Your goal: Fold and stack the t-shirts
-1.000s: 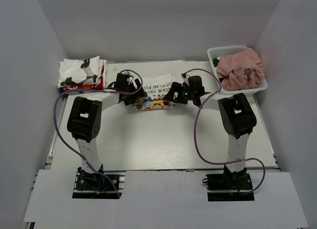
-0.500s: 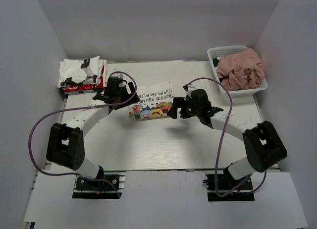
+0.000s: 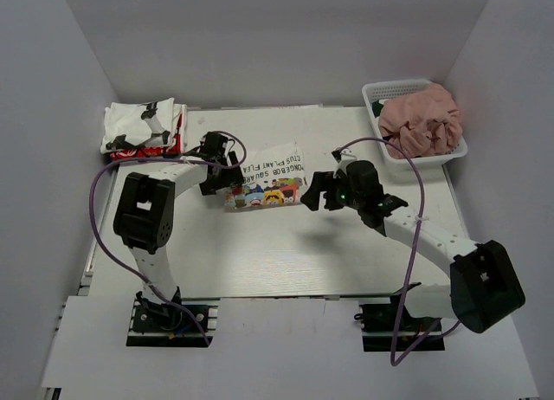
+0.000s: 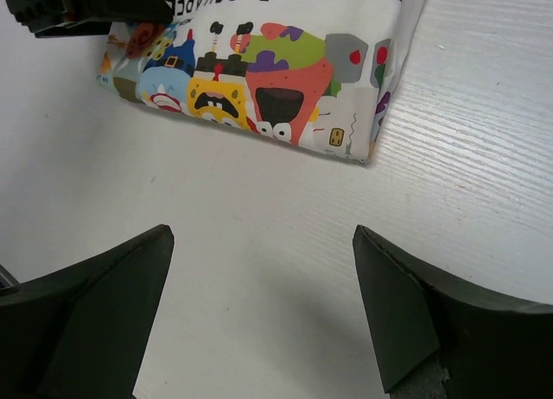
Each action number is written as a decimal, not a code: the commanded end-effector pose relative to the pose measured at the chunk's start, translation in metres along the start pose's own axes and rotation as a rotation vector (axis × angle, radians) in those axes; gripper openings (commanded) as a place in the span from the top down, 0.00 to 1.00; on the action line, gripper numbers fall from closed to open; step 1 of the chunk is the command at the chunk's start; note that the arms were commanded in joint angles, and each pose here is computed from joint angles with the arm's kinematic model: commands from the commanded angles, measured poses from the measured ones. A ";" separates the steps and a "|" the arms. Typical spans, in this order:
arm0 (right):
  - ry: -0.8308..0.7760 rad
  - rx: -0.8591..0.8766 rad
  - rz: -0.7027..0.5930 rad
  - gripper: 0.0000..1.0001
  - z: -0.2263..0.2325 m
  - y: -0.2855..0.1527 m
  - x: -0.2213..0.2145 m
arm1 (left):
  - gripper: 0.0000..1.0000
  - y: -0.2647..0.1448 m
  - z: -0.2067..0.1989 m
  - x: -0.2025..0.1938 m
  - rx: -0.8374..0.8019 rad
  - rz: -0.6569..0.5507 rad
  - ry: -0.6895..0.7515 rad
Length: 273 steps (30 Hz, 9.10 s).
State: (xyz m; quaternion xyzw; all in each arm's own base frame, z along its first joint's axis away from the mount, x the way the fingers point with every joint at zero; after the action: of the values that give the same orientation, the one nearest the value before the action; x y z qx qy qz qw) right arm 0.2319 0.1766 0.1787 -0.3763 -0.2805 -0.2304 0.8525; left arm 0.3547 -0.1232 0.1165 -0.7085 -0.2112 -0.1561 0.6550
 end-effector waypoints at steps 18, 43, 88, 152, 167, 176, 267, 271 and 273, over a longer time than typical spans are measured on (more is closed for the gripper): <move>-0.059 0.012 -0.147 0.10 0.013 -0.048 0.009 | 1.00 0.044 -0.019 0.027 -0.034 0.002 0.150; -0.078 -0.154 -0.199 0.10 -0.006 -0.052 0.005 | 1.00 -0.133 0.056 0.205 0.609 -0.572 0.521; -0.129 -0.270 -0.080 0.10 -0.013 0.010 0.029 | 1.00 -0.060 0.232 0.223 1.437 -0.873 -0.022; -0.125 -0.262 0.119 0.10 -0.024 0.056 0.017 | 0.01 0.131 0.141 0.209 0.056 -0.465 0.386; -0.134 -0.141 0.057 0.10 -0.005 0.031 0.022 | 0.00 -0.009 0.112 0.245 0.136 -0.644 0.301; -0.096 -0.074 -0.060 0.10 0.010 -0.016 0.023 | 0.00 -0.160 0.107 0.212 0.186 -0.695 0.100; -0.081 0.112 -0.014 0.10 0.008 0.020 0.010 | 0.00 -0.050 0.232 0.251 -0.009 -0.860 -0.089; -0.072 0.086 -0.062 0.10 0.006 0.009 0.009 | 0.00 -0.077 0.209 0.248 -0.033 -0.831 -0.068; -0.053 0.059 -0.081 0.10 0.006 0.004 0.009 | 0.00 -0.084 0.199 0.238 -0.036 -0.774 -0.076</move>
State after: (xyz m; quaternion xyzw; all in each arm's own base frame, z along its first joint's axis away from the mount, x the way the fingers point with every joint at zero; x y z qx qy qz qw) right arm 0.2376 0.1846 0.1745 -0.3551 -0.3133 -0.2079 0.8559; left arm 0.5323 0.1220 0.2619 -0.5682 -0.5053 -0.3767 0.5291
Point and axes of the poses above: each gripper's point midway between its finger pads, its own y axis out along the fingers, its own z axis along the line the jaws close on, x = y × z, the point moved 10 cm from there along -y, back along the fingers, and after that the axes turned 11 degrees about y, right-handed, at the moved point
